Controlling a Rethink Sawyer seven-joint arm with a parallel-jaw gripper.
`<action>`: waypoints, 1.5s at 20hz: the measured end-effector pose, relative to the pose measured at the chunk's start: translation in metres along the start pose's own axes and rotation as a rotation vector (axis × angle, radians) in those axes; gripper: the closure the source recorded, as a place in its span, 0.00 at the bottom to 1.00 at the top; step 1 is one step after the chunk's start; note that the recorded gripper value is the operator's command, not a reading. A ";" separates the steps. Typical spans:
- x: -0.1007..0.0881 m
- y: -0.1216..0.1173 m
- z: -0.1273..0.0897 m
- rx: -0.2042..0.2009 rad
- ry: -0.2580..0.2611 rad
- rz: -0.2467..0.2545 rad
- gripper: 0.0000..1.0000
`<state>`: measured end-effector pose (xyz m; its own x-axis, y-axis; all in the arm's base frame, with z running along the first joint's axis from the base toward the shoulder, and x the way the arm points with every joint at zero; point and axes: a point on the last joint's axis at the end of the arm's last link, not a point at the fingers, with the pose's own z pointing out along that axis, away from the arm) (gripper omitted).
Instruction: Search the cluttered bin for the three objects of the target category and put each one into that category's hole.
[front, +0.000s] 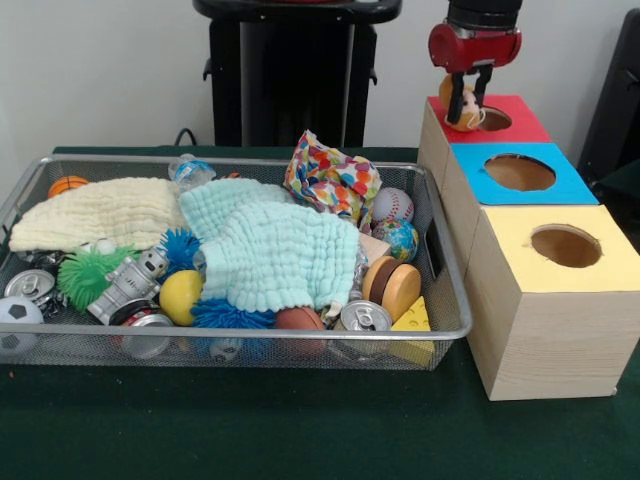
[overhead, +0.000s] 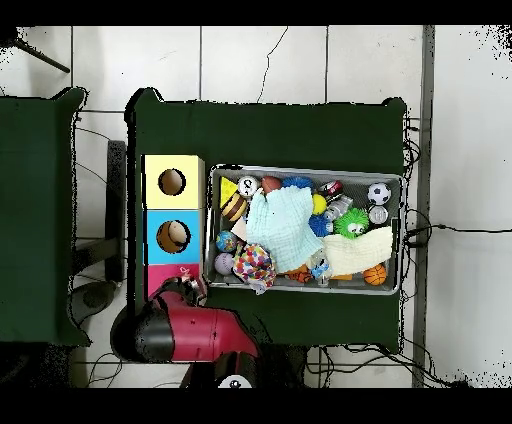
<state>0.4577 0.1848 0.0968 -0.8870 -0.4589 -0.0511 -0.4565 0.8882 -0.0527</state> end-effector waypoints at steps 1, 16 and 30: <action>-0.002 0.001 0.000 0.001 -0.002 0.001 1.00; -0.017 0.012 -0.002 -0.006 -0.018 0.029 1.00; 0.002 0.036 -0.010 -0.029 0.007 0.043 1.00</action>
<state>0.4384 0.2158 0.1045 -0.9062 -0.4205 -0.0453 -0.4199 0.9073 -0.0219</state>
